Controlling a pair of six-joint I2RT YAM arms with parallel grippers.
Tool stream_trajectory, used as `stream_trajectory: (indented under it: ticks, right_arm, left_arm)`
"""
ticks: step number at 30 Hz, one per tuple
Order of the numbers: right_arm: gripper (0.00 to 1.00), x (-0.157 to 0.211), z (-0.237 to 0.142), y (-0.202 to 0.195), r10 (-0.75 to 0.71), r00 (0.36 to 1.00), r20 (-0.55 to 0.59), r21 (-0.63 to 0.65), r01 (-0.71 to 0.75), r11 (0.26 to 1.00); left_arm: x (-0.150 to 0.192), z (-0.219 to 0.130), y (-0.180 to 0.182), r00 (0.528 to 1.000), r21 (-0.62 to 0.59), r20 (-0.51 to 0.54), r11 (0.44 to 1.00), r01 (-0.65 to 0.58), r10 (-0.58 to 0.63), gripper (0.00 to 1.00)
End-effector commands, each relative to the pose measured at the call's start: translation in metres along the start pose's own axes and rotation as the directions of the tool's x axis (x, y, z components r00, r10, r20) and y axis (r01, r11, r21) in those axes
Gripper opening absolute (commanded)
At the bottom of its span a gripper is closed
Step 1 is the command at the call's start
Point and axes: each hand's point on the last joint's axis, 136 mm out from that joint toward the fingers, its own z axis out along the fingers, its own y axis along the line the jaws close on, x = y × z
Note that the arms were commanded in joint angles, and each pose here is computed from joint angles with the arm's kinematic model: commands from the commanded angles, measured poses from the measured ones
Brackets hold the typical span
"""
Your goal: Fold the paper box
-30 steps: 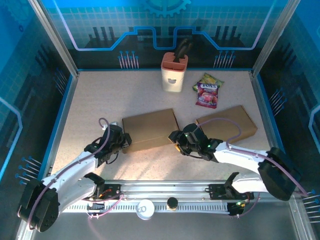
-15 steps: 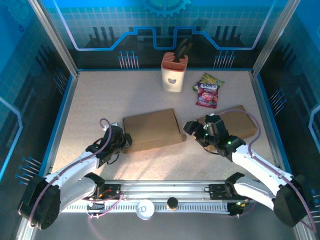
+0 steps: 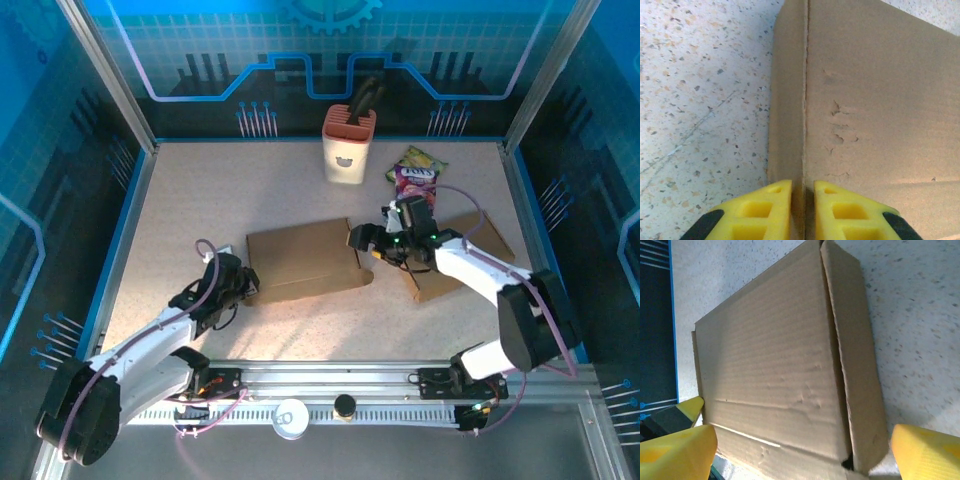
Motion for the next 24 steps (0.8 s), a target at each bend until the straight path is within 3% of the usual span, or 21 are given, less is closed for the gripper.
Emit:
stream_trajectory:
  ticks: [1, 15, 24]
  right_arm:
    - [0.92, -0.008, 0.010, 0.007, -0.075, 0.996, -0.042, -0.039, 0.074, 0.997]
    - [0.94, 0.000, 0.054, 0.003, -0.138, 0.975, -0.177, -0.098, 0.122, 0.988]
    - [0.97, -0.002, 0.067, 0.007, -0.175, 0.957, -0.229, -0.135, 0.147, 0.980]
  left_arm:
    - [0.012, 0.001, 0.015, 0.997, -0.011, -0.027, 0.998, 0.066, -0.066, 0.12]
    - [0.014, -0.003, 0.037, 0.983, -0.043, -0.013, 0.983, 0.180, -0.181, 0.00]
    - [0.019, -0.007, 0.058, 0.963, -0.113, 0.007, 0.957, 0.269, -0.270, 0.00]
